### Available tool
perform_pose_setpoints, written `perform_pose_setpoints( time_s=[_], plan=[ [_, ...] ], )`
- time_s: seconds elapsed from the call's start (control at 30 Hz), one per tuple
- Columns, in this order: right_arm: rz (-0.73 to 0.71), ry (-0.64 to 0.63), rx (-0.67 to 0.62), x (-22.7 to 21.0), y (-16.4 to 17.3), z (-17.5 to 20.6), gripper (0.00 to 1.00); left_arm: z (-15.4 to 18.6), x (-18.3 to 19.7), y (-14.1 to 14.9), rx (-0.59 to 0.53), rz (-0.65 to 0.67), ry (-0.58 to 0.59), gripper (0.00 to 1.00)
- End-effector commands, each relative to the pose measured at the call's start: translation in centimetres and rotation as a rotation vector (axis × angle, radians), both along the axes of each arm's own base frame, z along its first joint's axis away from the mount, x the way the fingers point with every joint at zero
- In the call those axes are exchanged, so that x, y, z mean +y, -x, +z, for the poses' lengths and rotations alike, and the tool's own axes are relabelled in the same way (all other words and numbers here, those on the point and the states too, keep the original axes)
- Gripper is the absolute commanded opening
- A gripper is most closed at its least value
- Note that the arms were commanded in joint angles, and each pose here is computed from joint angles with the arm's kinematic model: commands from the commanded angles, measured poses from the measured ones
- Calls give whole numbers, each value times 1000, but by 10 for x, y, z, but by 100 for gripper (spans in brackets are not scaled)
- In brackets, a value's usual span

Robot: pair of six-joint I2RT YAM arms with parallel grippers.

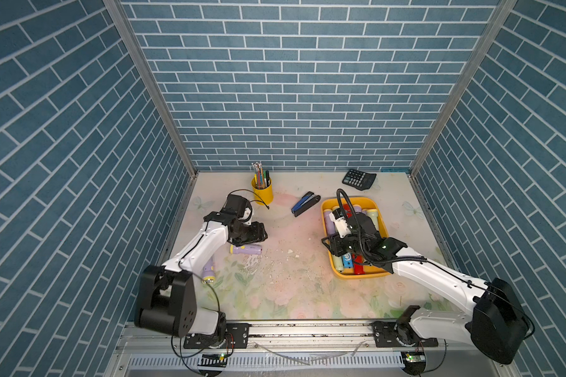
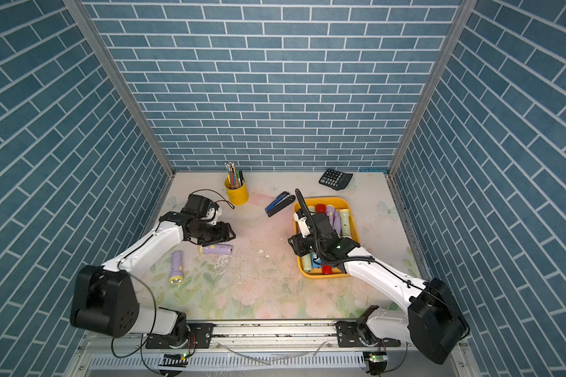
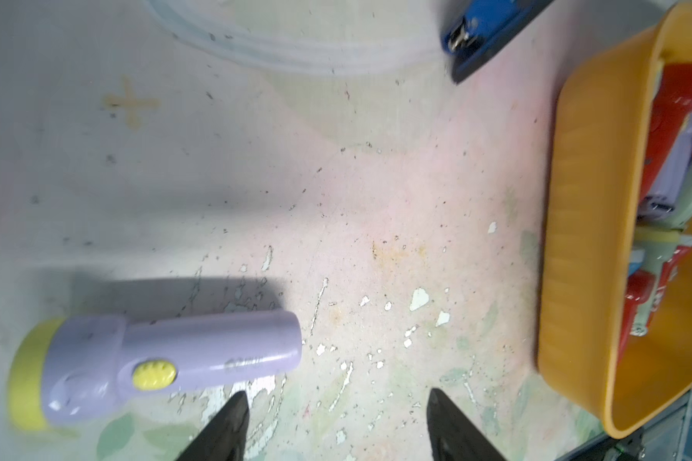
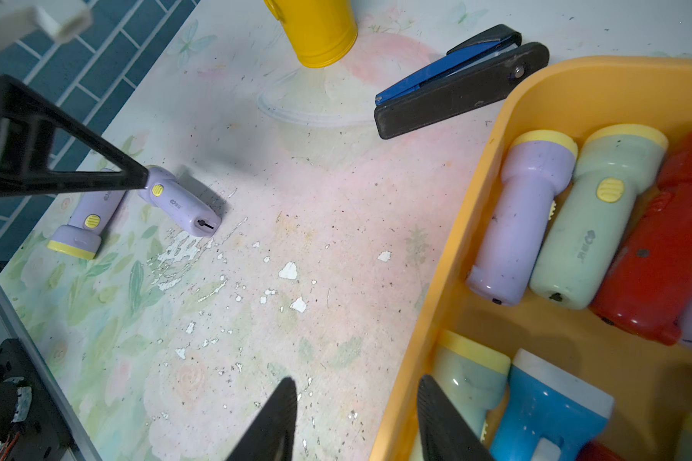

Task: Put the flashlights into the storage boxes
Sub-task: Adjust the flashlight at the center of the board, then pick up the flashlight from the center of the board.

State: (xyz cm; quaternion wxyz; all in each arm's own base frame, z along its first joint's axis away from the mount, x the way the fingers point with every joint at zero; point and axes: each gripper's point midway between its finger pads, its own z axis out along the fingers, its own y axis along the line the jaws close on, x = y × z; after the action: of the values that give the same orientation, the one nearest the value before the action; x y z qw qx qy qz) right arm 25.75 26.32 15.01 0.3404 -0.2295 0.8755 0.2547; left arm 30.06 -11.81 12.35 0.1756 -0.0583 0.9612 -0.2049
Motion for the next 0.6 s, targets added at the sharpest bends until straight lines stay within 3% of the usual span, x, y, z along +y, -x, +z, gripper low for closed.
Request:
perform_pose_setpoints(
  time_s=[0.0,0.33,0.57],
  plan=[
    [14,-14,-46,8,-7,10,50,8,12,-1,-14,240,66,73],
    [15,-12,-97,5,-8,14,51,10,44,2,7,681,162,70],
    [26,-14,-121,5,-8,14,51,-4,58,18,144,919,154,65]
  ],
)
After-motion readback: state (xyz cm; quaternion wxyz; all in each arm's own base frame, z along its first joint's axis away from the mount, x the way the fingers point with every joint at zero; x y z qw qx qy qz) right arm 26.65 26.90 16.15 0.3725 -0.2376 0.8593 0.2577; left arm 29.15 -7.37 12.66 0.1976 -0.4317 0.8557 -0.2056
